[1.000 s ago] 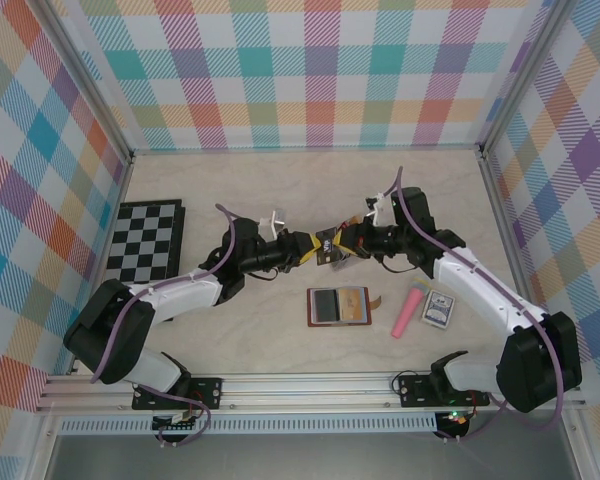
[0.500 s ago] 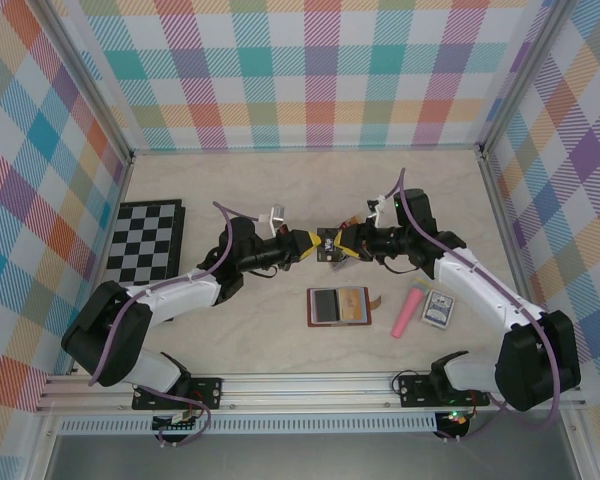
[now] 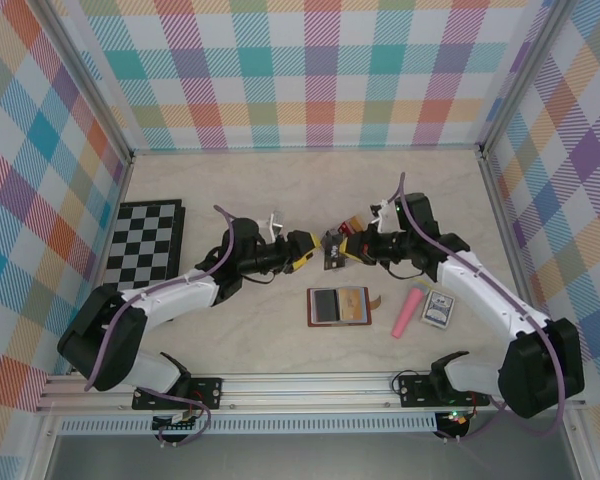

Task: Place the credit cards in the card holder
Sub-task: Pick up the credit card from the storage box, then flip over the card slot in the card holder.

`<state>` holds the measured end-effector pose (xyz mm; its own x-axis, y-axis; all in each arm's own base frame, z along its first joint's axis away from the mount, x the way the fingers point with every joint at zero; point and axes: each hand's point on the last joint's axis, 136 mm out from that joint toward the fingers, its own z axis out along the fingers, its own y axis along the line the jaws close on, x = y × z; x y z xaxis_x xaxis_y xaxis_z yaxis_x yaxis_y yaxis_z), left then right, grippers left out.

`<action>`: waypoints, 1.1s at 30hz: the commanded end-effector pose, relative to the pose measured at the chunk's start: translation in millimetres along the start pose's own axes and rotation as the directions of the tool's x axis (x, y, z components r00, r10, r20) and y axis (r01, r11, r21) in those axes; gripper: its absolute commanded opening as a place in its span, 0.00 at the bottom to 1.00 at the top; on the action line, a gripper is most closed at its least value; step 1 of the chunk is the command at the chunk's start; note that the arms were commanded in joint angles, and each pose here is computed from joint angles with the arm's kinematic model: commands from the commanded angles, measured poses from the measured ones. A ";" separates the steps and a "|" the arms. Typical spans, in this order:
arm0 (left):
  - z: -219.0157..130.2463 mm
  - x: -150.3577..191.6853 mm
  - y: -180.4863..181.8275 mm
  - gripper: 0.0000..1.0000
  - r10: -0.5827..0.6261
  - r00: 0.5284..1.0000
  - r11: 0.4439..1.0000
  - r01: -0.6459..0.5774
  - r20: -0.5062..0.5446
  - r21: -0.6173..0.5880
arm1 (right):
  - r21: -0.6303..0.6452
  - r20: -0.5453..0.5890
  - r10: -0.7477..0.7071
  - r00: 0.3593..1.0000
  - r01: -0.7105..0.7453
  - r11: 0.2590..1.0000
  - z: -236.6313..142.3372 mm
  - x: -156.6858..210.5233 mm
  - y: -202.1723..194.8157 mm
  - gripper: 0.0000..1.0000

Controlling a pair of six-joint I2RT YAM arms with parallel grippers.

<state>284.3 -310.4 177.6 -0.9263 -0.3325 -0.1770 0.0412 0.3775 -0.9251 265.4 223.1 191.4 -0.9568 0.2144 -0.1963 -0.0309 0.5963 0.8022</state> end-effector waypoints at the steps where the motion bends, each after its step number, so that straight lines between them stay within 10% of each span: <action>1: -15.3 17.9 51.6 0.65 0.096 0.994 0.932 -0.107 -0.049 -0.347 | 0.282 0.036 -0.067 0.997 0.054 0.958 -16.7 10.8 -47.5 0.04; 8: -7.2 58.2 91.2 0.70 0.077 0.988 0.866 -0.133 -0.133 -0.482 | 0.509 -0.045 -0.137 0.990 0.140 0.849 -25.7 42.4 -103.9 0.04; 33: 19.9 95.6 134.4 0.63 0.016 0.976 0.826 -0.136 -0.219 -0.547 | 0.491 -0.069 -0.110 0.991 0.130 0.861 3.6 71.0 -154.0 0.05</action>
<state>215.3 -304.6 36.5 -0.9816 -0.1419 -0.1280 -0.0475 0.8301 -0.5556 204.4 150.3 58.7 -0.9650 0.1157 -0.2354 0.0114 0.9151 0.4031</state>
